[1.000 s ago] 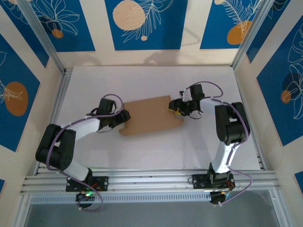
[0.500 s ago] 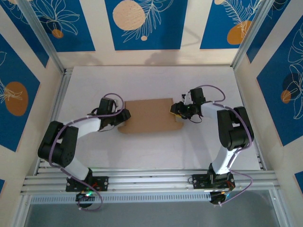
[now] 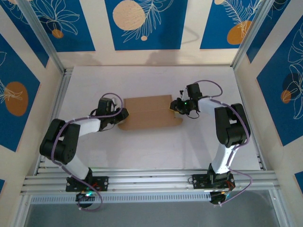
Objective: Fold the paper box
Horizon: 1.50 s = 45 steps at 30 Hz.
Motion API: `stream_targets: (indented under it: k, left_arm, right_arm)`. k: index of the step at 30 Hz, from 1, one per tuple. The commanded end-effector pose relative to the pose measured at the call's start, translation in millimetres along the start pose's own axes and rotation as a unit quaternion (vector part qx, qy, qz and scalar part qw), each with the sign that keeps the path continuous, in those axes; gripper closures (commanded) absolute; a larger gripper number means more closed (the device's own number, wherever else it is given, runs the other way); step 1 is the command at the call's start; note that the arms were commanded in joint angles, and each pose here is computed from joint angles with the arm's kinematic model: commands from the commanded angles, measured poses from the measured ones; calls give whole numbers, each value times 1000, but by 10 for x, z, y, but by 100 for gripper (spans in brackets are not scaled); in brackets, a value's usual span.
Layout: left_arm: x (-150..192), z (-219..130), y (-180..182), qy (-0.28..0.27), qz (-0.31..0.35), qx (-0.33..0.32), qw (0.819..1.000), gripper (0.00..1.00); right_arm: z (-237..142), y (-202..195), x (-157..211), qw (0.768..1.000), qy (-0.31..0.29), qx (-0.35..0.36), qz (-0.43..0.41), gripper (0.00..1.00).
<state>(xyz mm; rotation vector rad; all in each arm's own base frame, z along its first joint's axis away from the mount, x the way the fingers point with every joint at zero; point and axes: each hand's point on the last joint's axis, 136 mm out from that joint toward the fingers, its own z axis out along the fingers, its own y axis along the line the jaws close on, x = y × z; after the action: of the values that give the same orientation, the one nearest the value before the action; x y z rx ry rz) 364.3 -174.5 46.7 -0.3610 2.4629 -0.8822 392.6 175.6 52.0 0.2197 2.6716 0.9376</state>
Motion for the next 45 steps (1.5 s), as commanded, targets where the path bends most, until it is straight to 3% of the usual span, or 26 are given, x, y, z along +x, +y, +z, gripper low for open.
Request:
stream_targets:
  k: [1,7,11,15,21,26,31,38,45]
  left_arm:
    - [960,10,875,147,-51,-141,978,71]
    - [998,-31,839,164,-52,-125,977,70]
    - [1030,6,861,172,-81,-97,977,70]
    - [1006,47,835,176,-91,-75,977,69]
    - [1033,40,894,176,-99,-76,976,71]
    - [1042,47,924,176,-109,-73,976,73]
    - [1007,56,905,173,-114,-65,976,73]
    - [867,87,680,160,-128,-18,979,74]
    - [647,-23,452,144,-120,-8,982,61]
  right_arm:
    - [-1,-255,455,996,56,46,49,61]
    - [-636,43,-120,997,-49,-32,47,26]
    - [-576,-73,-216,994,-32,-68,79,15]
    - [-438,-97,-259,981,2,-161,111,7]
    - [-259,-39,-284,984,32,-152,87,7]
    - [33,8,-13,989,92,-103,60,7]
    - [72,216,178,977,121,-162,64,8]
    - [-258,638,154,952,117,-268,92,34]
    - [-613,840,183,947,96,-292,91,46]
